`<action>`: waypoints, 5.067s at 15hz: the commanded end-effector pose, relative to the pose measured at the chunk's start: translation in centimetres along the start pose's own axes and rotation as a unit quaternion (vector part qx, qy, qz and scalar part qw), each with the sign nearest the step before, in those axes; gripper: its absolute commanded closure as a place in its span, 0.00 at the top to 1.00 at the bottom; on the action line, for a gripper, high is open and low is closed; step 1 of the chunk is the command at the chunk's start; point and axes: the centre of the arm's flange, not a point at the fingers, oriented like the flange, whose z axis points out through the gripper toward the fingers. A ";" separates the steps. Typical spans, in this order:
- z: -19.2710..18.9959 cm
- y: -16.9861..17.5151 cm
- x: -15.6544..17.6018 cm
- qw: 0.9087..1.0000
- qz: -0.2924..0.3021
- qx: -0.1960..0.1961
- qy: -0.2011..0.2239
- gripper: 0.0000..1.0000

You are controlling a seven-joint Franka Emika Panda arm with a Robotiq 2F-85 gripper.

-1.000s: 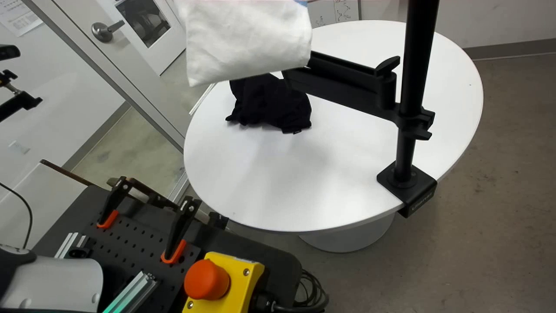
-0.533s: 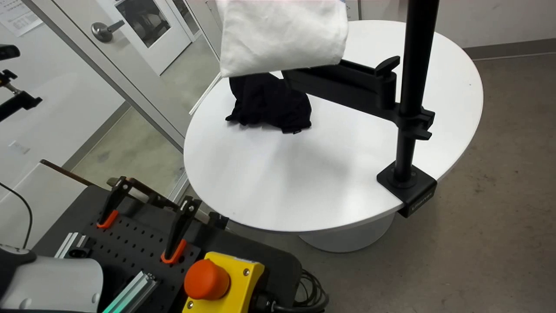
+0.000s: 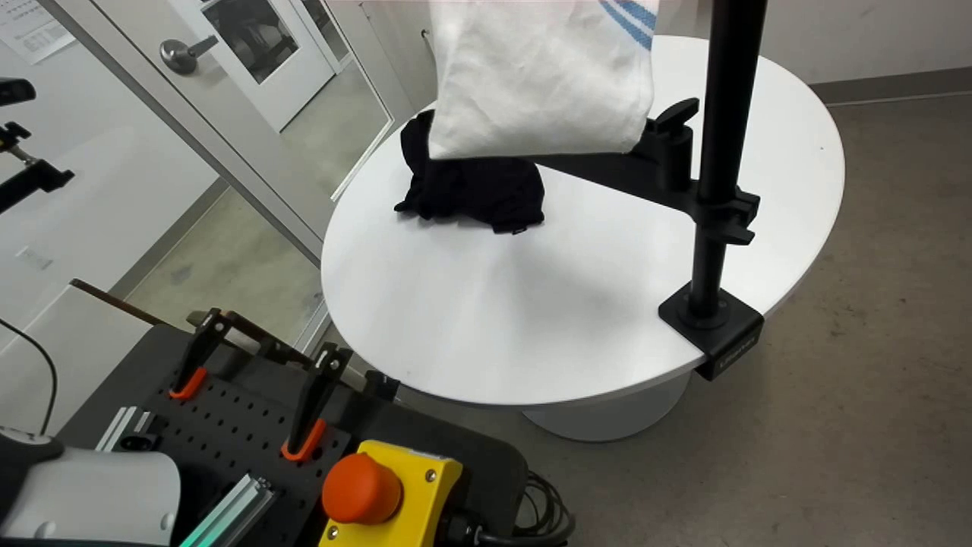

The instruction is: Pick up the towel from the table and put it on the tripod.

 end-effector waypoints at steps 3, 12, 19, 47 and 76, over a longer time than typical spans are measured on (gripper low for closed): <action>1.7 -3.4 2.4 0.999 0.007 -0.032 -0.015 0.01; 7.7 -9.8 4.0 0.996 0.008 -0.071 -0.043 0.01; 10.4 -12.3 6.5 0.993 0.029 -0.092 -0.062 0.01; 10.3 -13.2 -3.8 0.985 0.014 -0.065 -0.159 1.00; 10.3 -2.8 -11.7 0.995 0.015 -0.008 0.102 1.00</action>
